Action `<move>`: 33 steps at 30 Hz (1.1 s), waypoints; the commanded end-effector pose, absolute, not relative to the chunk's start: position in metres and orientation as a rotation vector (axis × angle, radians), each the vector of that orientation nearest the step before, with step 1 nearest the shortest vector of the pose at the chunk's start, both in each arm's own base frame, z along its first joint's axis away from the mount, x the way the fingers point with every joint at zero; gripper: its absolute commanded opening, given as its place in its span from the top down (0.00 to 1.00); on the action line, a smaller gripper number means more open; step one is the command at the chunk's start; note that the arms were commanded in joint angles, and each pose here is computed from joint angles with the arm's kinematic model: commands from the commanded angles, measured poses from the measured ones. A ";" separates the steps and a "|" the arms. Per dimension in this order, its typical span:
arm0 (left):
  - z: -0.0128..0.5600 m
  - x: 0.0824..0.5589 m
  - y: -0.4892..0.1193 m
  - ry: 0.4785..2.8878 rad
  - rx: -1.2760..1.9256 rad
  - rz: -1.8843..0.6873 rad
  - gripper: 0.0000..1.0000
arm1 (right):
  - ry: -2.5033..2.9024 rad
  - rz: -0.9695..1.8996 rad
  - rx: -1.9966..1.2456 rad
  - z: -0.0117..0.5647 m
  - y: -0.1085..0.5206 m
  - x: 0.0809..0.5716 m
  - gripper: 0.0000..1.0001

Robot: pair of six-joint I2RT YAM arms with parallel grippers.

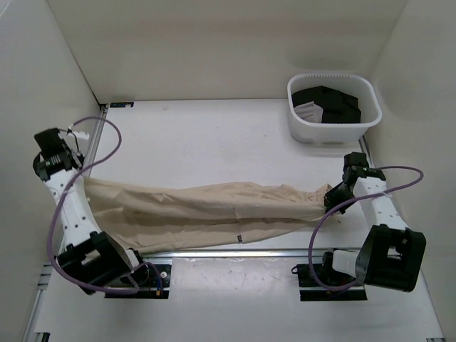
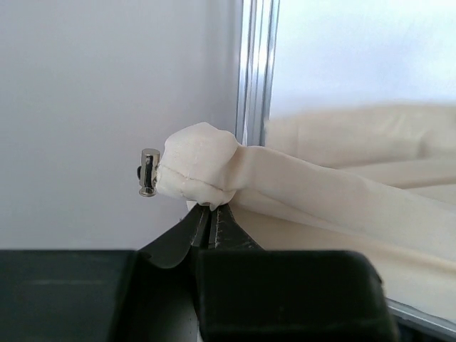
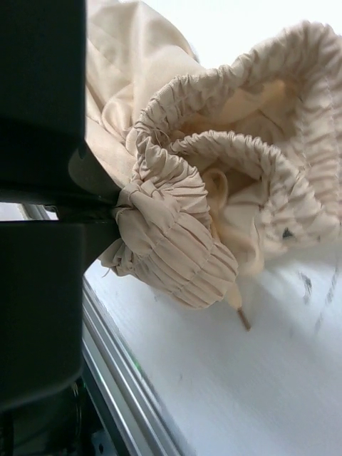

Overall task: Fold and stack the trousers
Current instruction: Fold the trousers

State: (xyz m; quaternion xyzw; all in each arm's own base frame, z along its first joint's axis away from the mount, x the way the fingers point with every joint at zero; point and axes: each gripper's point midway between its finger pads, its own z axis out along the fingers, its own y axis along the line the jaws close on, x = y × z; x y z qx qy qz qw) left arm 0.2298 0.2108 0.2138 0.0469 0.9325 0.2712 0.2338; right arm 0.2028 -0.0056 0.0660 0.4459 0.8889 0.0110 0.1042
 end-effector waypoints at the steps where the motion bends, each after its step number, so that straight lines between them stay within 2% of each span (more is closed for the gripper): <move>1: 0.290 0.281 0.250 2.326 0.029 0.897 0.86 | 2.535 -0.075 1.282 0.074 -0.030 0.225 1.00; 4: 0.275 0.305 0.254 2.371 0.016 0.841 0.86 | 2.530 -0.072 1.267 0.078 -0.031 0.231 1.00; 7: 0.246 0.288 0.243 2.485 0.034 0.787 0.86 | 2.522 -0.067 1.264 0.081 -0.032 0.234 1.00; 8: 0.213 0.265 0.241 2.584 0.032 0.785 0.86 | 2.523 -0.068 1.264 0.083 -0.031 0.231 1.00; 10: 0.196 0.232 0.235 2.644 0.061 0.823 0.86 | 2.538 -0.076 1.270 0.076 -0.030 0.220 1.00; 11: 0.160 0.204 0.227 2.752 0.069 0.786 0.86 | 2.547 -0.066 1.271 0.073 -0.028 0.216 1.00; 15: 0.110 0.130 0.210 2.917 0.076 0.788 0.86 | 2.571 -0.080 1.294 0.058 -0.025 0.198 1.00; 18: 0.078 0.086 0.197 3.053 0.104 0.781 0.86 | 2.592 -0.092 1.303 0.051 -0.023 0.189 1.00; 23: 0.054 0.050 0.183 3.174 0.149 0.781 0.86 | 2.605 -0.113 1.308 0.047 -0.024 0.185 1.00; 24: 0.052 0.041 0.181 3.207 0.138 0.775 0.82 | 2.600 -0.130 1.308 0.047 -0.026 0.185 0.98; 25: 0.049 0.035 0.175 3.242 0.167 0.738 0.63 | 2.602 -0.131 1.308 0.047 -0.027 0.187 0.92; 28: 0.058 0.027 0.179 3.278 0.188 0.750 0.41 | 2.607 -0.132 1.296 0.050 -0.027 0.187 0.77; 29: 0.065 0.023 0.179 3.303 0.174 0.744 0.32 | 2.604 -0.130 1.295 0.053 -0.027 0.189 0.67; 30: 0.071 0.026 0.178 3.297 0.194 0.709 0.27 | 2.611 -0.132 1.281 0.055 -0.028 0.189 0.62; 31: 0.088 0.036 0.185 3.276 0.175 0.689 0.23 | 2.622 -0.157 1.272 0.057 -0.030 0.184 0.50; 33: 0.100 0.052 0.183 3.229 0.108 0.576 0.19 | 2.607 -0.172 1.253 0.065 -0.033 0.186 0.42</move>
